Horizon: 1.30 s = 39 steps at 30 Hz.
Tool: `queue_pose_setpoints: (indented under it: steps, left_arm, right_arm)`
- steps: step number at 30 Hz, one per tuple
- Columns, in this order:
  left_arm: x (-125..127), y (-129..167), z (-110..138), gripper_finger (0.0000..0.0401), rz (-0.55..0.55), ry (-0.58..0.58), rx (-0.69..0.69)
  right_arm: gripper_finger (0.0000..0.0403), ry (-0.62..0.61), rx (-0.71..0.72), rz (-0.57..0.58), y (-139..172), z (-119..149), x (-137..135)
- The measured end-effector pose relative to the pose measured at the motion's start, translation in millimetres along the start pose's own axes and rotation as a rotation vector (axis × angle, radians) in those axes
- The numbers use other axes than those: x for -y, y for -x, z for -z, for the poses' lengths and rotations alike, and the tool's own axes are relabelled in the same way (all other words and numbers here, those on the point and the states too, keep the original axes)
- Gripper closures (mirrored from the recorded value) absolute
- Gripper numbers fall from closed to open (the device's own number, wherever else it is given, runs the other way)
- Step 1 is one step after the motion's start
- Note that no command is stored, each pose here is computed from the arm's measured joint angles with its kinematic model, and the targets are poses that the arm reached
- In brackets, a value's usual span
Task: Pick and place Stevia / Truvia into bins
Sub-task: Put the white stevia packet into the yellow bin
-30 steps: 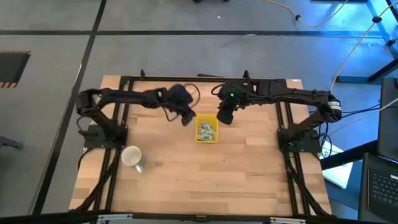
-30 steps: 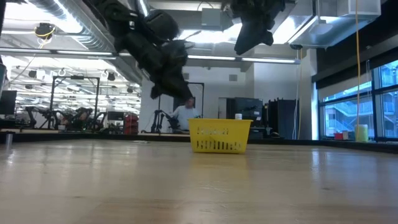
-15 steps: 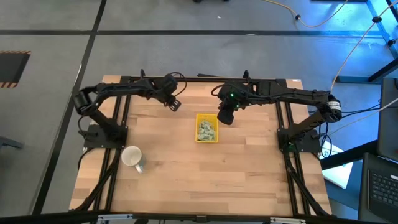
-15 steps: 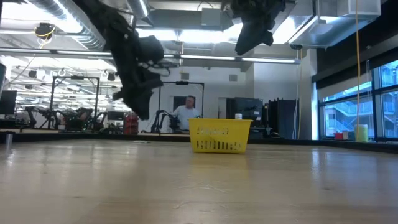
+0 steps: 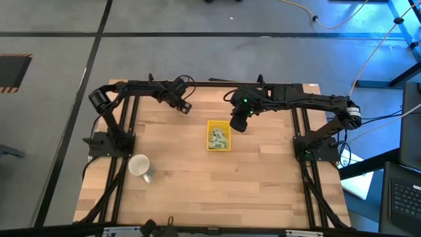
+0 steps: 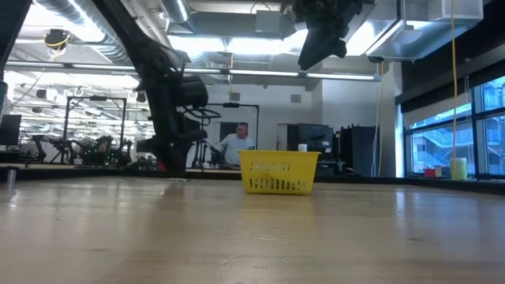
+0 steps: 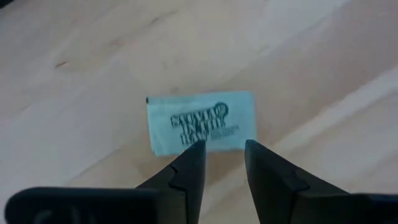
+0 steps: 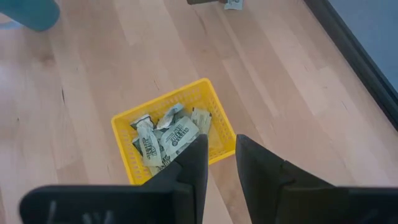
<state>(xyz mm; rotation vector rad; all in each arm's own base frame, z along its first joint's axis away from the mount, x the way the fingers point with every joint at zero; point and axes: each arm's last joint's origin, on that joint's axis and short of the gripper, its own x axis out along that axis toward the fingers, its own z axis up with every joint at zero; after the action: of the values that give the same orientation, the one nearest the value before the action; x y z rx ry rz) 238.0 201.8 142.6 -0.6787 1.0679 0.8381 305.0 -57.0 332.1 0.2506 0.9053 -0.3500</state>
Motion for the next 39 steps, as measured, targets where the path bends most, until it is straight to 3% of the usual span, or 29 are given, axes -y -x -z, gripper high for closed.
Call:
queue_pose_setpoints:
  steps: [19,33,39]
  left_arm:
    - [1,-26,3,0.0303,-0.048,-0.038,-0.06]
    - [2,-23,-3,0.0394,-0.021,-0.06,-0.083]
    - [4,-18,-2,0.0398,0.042,-0.077,-0.097]
  right_arm:
    - [0.0316,0.002,0.0,0.0,0,0,0]
    - [0.0316,-0.002,-0.006,0.001,0,1,0]
    - [0.0316,-0.001,-0.024,0.005,0,2,0]
